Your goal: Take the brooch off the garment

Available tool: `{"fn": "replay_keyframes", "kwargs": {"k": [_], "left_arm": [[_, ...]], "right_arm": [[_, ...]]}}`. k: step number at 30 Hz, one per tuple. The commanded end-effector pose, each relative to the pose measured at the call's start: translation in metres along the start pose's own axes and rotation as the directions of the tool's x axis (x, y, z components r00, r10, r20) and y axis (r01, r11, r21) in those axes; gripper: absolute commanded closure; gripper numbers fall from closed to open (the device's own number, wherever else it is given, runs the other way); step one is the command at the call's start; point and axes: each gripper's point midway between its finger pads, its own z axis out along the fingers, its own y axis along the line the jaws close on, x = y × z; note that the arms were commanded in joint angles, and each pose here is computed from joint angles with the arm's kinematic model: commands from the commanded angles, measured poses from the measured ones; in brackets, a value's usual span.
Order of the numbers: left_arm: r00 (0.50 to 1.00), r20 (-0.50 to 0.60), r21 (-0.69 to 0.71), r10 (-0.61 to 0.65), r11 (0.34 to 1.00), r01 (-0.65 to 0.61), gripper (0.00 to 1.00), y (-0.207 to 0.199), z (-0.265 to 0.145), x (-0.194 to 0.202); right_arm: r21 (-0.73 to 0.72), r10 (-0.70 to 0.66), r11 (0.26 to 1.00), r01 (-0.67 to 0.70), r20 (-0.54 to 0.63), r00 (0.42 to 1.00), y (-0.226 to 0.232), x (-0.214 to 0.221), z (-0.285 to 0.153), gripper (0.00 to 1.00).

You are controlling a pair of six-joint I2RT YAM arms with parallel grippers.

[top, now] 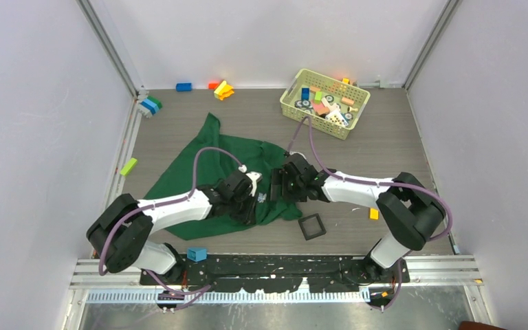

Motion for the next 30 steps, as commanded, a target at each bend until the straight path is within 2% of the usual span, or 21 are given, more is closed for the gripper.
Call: {"fn": "replay_keyframes", "kwargs": {"k": [1, 2, 4, 5, 7, 14, 16, 23, 30], "left_arm": [[1.0, -0.001, 0.011, -0.008, 1.0, 0.008, 0.75, -0.007, -0.008, 0.002], [1.0, 0.001, 0.01, -0.004, 1.0, 0.004, 0.75, -0.007, -0.011, 0.0], [1.0, 0.011, -0.007, 0.007, 1.0, -0.007, 0.74, -0.006, -0.018, -0.004], [1.0, 0.024, -0.032, 0.019, 0.999, -0.018, 0.74, -0.003, -0.023, -0.007], [0.997, 0.067, -0.06, 0.038, 0.998, -0.034, 0.74, -0.001, -0.037, -0.019], [0.982, 0.163, -0.125, 0.093, 0.99, -0.073, 0.74, 0.0, -0.072, -0.048], [0.976, 0.191, -0.122, 0.103, 0.989, -0.08, 0.71, -0.003, -0.076, -0.055], [0.947, 0.31, -0.034, 0.079, 0.997, -0.072, 0.5, -0.021, -0.089, -0.074], [0.907, 0.422, 0.0, 0.009, 1.0, -0.01, 0.44, -0.022, -0.107, -0.089]], "right_arm": [[-0.219, 0.091, 0.971, -0.093, -0.019, 0.996, 0.036, -0.001, 0.016, 0.2], [-0.255, 0.101, 0.961, -0.107, -0.035, 0.994, 0.042, 0.001, 0.016, 0.21], [-0.318, 0.107, 0.942, -0.107, -0.019, 0.994, 0.053, -0.004, 0.013, 0.31], [-0.344, 0.103, 0.934, -0.098, -0.003, 0.995, 0.057, -0.007, 0.012, 0.41], [-0.38, 0.092, 0.922, -0.077, 0.023, 0.995, 0.062, -0.012, 0.006, 0.55], [-0.525, 0.05, 0.85, 0.031, 0.14, 0.989, 0.086, -0.027, -0.038, 0.94], [-0.555, 0.046, 0.829, 0.063, 0.179, 0.983, 0.092, -0.032, -0.054, 0.98], [-0.635, 0.007, 0.76, 0.139, 0.222, 0.975, 0.111, -0.036, -0.091, 0.99], [-0.647, -0.002, 0.749, 0.143, 0.214, 0.977, 0.113, -0.034, -0.093, 0.99]]}}
